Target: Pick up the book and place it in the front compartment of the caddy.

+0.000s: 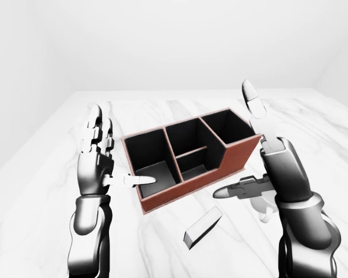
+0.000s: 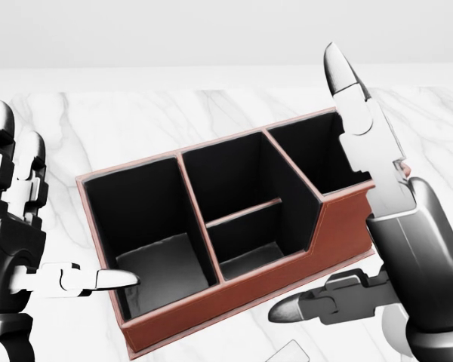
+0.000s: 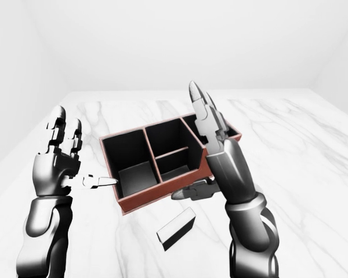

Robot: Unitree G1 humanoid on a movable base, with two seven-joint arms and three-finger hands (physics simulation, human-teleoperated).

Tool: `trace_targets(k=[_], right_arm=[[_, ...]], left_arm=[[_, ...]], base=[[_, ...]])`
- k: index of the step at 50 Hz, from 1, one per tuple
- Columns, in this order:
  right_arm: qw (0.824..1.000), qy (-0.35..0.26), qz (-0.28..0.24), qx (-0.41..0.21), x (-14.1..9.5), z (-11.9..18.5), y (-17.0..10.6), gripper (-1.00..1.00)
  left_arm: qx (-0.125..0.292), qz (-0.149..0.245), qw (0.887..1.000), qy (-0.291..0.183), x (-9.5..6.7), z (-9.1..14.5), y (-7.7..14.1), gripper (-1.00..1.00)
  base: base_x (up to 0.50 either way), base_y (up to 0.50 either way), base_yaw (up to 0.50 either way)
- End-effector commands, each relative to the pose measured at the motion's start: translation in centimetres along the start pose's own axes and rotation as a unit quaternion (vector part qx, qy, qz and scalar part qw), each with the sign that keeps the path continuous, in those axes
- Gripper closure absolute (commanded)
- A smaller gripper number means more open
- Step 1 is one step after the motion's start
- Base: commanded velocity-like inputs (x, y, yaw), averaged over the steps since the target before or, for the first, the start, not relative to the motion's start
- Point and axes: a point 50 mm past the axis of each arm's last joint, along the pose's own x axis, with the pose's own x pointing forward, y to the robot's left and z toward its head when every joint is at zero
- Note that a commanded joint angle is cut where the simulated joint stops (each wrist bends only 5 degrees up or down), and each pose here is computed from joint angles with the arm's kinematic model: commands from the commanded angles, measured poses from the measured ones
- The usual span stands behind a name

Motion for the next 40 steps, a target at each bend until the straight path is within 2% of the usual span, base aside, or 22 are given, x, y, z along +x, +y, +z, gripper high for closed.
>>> trace_targets(k=[1,24,40], right_arm=[[1.000,0.013,0.020,-0.014,-0.1,-0.1,0.7,-1.00],[0.995,0.070,0.059,-0.041,-1.1,-1.4,1.7,-1.00],[0.991,0.085,0.078,-0.063,-1.7,-1.2,1.9,-1.00]], left_arm=[[0.000,0.000,1.000,0.002,0.0,-0.1,0.0,-1.00],[0.000,0.001,1.000,0.003,0.0,-0.2,0.0,-1.00],[0.000,0.000,1.000,0.009,0.0,-0.4,0.0,-1.00]], base=[[0.00,0.00,0.00],[0.00,0.00,0.00],[0.00,0.00,0.00]])
